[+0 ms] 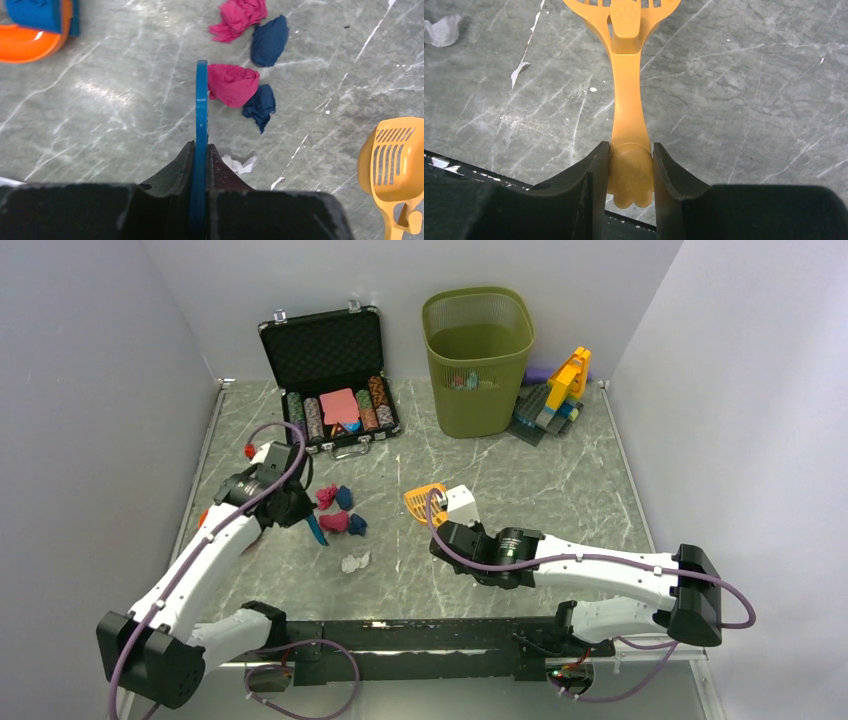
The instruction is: Sweep away the paper scraps from the table
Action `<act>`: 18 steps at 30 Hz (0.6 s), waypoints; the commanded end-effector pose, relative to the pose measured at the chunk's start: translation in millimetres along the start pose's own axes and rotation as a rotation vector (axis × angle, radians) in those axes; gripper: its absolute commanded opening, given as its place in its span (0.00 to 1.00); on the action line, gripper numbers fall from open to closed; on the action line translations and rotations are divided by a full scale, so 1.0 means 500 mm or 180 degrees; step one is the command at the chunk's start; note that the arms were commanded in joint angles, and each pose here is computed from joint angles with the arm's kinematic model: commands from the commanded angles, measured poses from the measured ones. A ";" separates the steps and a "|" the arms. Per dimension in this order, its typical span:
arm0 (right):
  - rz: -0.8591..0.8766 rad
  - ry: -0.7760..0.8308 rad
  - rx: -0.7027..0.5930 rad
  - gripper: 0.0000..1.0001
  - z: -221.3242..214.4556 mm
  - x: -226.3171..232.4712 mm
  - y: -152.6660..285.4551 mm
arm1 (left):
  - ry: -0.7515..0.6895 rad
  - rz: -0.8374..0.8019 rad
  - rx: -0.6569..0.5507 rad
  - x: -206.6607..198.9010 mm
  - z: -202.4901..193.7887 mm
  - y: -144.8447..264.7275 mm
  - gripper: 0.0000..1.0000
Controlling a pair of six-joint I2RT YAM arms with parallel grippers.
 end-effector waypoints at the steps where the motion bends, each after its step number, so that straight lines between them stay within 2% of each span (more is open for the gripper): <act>1: 0.0053 -0.0118 -0.0107 0.00 0.012 0.003 0.005 | 0.0196 0.0342 -0.0062 0.063 -0.006 0.060 0.00; 7: 0.0085 -0.0108 -0.0136 0.00 0.023 0.015 -0.001 | 0.0486 0.0336 0.0300 0.089 -0.078 0.078 0.00; 14: 0.0073 -0.0118 -0.0121 0.00 0.023 0.019 -0.008 | 0.0701 -0.0305 0.0755 0.019 -0.178 0.092 0.00; 18: 0.0041 -0.0126 -0.0127 0.00 0.019 0.011 -0.003 | 0.0650 -0.0386 0.0752 -0.013 -0.206 0.107 0.00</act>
Point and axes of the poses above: each gripper's point midway between its finger pads, its own y axis back along the fingers, its own x axis along the line the jaws close on, z = x × y, the point moved 4 cm from there along y, back along the fingers, and after that the axes turned 8 degrees about y, right-handed, at the moved point
